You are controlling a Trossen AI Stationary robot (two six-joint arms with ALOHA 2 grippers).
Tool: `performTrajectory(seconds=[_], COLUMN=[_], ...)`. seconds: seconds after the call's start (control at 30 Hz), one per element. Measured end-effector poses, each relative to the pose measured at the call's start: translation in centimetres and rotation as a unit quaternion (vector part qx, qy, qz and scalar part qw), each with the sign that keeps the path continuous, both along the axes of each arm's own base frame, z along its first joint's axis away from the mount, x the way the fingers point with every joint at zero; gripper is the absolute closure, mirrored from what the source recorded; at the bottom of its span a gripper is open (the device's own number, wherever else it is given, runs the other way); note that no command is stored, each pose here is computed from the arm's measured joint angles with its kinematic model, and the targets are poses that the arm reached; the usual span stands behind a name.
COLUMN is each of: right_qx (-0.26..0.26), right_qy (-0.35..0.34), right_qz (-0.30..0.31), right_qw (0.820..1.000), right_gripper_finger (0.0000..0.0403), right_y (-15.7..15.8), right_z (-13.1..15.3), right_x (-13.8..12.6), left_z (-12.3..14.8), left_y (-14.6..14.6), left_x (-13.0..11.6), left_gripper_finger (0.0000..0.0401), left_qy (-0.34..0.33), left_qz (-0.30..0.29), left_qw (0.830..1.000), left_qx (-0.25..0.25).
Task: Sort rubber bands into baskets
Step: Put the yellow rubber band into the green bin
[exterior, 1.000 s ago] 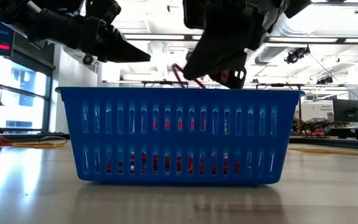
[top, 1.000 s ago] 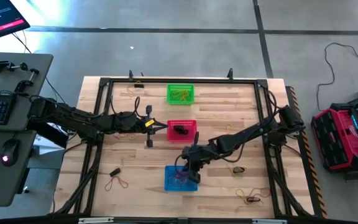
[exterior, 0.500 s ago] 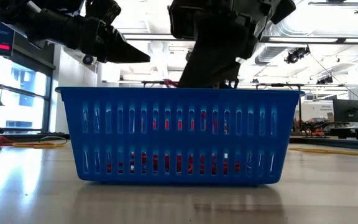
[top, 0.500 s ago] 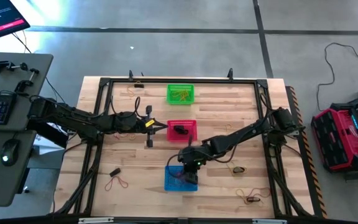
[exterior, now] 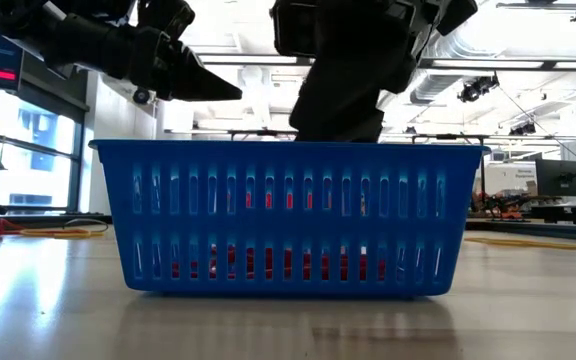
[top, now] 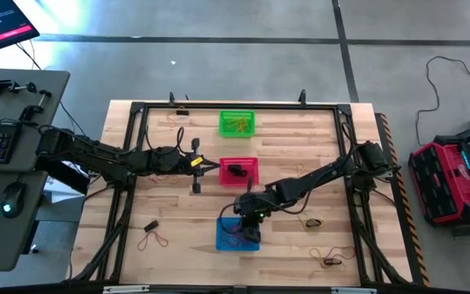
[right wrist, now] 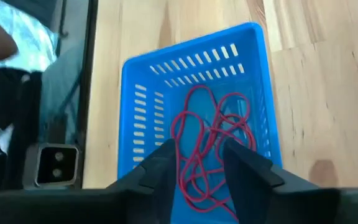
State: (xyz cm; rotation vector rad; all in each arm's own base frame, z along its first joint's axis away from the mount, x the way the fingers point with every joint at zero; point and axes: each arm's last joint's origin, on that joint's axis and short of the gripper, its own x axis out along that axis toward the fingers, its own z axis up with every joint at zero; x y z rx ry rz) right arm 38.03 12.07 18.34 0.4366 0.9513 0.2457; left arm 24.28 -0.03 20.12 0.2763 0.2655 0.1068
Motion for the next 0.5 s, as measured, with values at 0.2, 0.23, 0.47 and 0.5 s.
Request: performTrajectory(seconds=[0.2,0.23,0.47,0.5], right_qx=[-0.08,-0.097,-0.177,-0.188], right_qy=[0.0,0.003,0.016,0.017], right_qz=[0.034,0.042,0.093,0.093], right_qw=[0.996,0.994,0.98,0.978], right_gripper_finger=[0.0331,0.035,0.0398,0.04], right_y=[0.3,0.5,1.0,0.9], right_z=[2.3,2.6,3.3,3.3], right_x=[0.3,0.3,-0.4,-0.4], left_z=[0.0,0.0,0.0,0.0], left_y=[0.0,0.0,0.0,0.0], left_x=[0.0,0.0,0.0,0.0], left_gripper_finger=[0.0401,0.0401,0.0401,0.0401], left_qy=[0.001,0.001,0.0,0.0], left_qz=[0.0,0.0,0.002,0.002], left_qw=[1.0,1.0,1.0,1.0], left_qx=[0.0,0.0,-0.008,-0.008])
